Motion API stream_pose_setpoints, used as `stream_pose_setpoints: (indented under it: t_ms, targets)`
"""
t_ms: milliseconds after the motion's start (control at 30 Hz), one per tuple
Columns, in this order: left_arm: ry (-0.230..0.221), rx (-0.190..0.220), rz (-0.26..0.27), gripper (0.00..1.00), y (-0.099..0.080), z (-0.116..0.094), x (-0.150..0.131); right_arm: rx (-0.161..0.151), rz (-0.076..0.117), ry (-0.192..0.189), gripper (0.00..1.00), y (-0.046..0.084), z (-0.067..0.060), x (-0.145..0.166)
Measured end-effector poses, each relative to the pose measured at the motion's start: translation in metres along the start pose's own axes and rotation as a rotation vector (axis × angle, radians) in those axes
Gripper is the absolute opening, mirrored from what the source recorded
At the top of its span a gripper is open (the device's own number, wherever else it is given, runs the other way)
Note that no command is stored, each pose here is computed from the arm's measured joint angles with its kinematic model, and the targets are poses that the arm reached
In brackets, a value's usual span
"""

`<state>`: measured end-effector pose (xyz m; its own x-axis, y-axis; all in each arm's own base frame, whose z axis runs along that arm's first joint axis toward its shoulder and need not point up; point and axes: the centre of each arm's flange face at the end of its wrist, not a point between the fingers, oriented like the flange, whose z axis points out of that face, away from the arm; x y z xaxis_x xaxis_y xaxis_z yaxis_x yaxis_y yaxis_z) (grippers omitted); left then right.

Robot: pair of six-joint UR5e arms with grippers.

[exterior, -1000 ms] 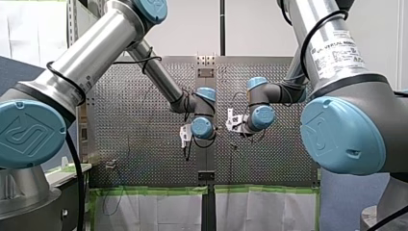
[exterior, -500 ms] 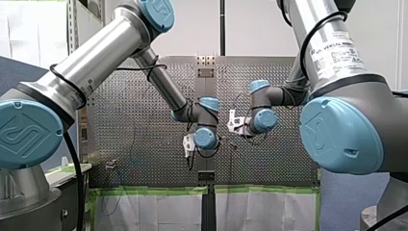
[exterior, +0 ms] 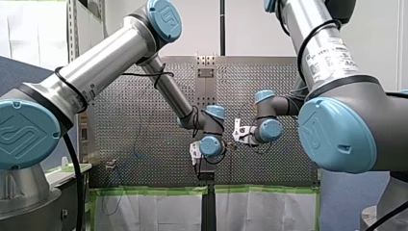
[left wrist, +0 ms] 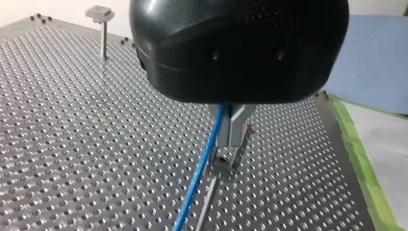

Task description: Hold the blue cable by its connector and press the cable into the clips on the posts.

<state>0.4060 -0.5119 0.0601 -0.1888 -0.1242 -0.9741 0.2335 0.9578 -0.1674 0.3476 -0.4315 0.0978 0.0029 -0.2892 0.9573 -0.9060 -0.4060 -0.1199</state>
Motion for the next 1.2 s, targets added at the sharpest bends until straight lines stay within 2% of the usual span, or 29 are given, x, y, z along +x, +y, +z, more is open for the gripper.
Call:
stream_pose_setpoints:
  t_ms: [133,267,433,733,967,1200]
  targets:
    - [-0.006,0.006,-0.008,0.0,-0.004,0.001,0.001,-0.006,-0.002,-0.007,0.0,0.005,0.002,-0.005]
    - [0.009,0.008,-0.001,0.0,-0.008,0.004,0.015,-0.009,-0.003,0.005,0.0,0.009,0.005,-0.005]
    - [0.001,0.013,-0.011,0.0,-0.017,0.011,0.028,0.01,0.003,0.028,0.0,0.017,0.01,-0.002]
    - [-0.029,0.02,-0.036,0.0,-0.03,0.022,0.022,0.029,0.015,0.013,0.0,0.036,0.02,-0.017]
    - [-0.031,0.019,-0.038,0.0,-0.03,0.024,0.02,0.047,0.04,0.038,0.0,0.052,0.027,-0.013]
    - [-0.03,0.029,-0.039,0.0,-0.03,0.026,0.019,0.092,0.035,0.054,0.0,0.058,0.039,-0.011]
